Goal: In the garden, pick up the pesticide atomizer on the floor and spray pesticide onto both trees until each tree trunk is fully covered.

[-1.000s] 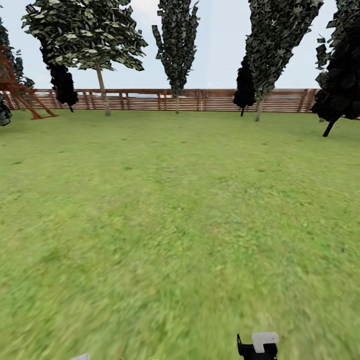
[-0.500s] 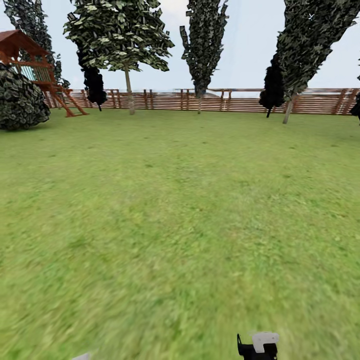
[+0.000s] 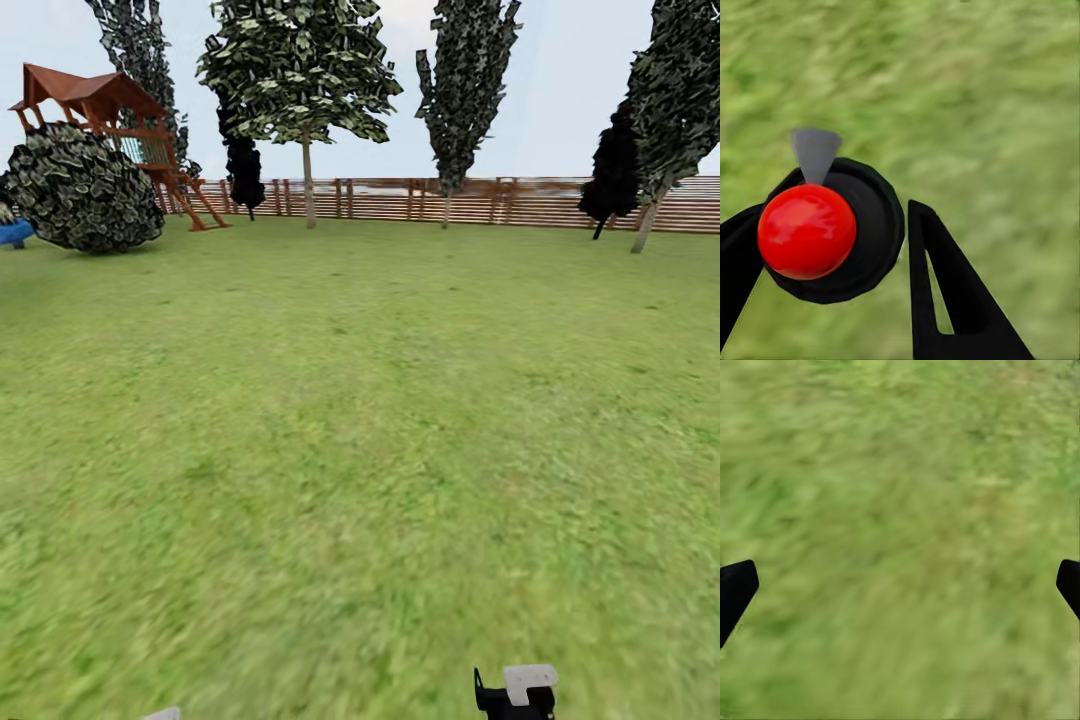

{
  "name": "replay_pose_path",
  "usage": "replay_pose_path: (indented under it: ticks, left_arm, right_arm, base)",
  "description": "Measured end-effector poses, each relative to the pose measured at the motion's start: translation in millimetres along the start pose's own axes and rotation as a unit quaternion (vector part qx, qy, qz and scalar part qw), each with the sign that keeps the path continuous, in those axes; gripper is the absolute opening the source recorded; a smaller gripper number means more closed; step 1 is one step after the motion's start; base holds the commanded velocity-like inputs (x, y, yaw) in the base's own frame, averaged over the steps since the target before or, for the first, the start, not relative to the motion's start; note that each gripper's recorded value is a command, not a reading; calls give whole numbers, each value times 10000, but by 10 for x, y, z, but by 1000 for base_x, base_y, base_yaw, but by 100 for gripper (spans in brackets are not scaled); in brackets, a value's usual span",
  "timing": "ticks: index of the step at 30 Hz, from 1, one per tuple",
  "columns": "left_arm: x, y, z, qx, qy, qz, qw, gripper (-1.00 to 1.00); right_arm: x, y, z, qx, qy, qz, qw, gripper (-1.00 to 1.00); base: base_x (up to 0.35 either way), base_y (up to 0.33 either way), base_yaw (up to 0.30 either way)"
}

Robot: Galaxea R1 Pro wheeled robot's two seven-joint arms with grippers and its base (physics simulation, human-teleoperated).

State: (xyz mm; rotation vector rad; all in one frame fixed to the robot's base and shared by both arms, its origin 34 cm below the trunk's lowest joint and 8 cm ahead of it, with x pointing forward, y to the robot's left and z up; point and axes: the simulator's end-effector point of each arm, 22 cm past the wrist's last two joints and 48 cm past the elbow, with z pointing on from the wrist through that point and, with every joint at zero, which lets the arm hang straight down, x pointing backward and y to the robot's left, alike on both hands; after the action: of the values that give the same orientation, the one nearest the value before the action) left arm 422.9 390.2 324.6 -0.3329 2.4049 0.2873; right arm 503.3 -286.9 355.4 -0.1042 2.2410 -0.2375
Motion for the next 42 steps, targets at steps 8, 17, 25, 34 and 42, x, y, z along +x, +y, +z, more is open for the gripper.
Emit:
replay_pose_path:
  ticks: [8,17,25,34,42]
  left_arm:
    - [0,2,0,-4,-1,-1,10000,-100]
    - [2,7,0,-7,3,3,10000,-100]
    - [2,14,1,-11,3,7,10000,-100]
    - [1,17,1,-10,3,16,10000,-100]
    - [5,11,1,-8,7,14,10000,-100]
  right_arm:
    - [4,1,-2,-3,5,-4,10000,100]
    - [6,14,-2,-56,0,-45,10000,100]
    - [8,11,-2,-41,7,-38,10000,100]
    - [2,13,-1,-32,4,-16,10000,100]
    - [4,13,1,-29,7,-10,10000,100]
  base:
    - [332,80,281]
    - [335,102,35]
    - [335,95,0]
    - [337,30,0]
    - [236,-78,192]
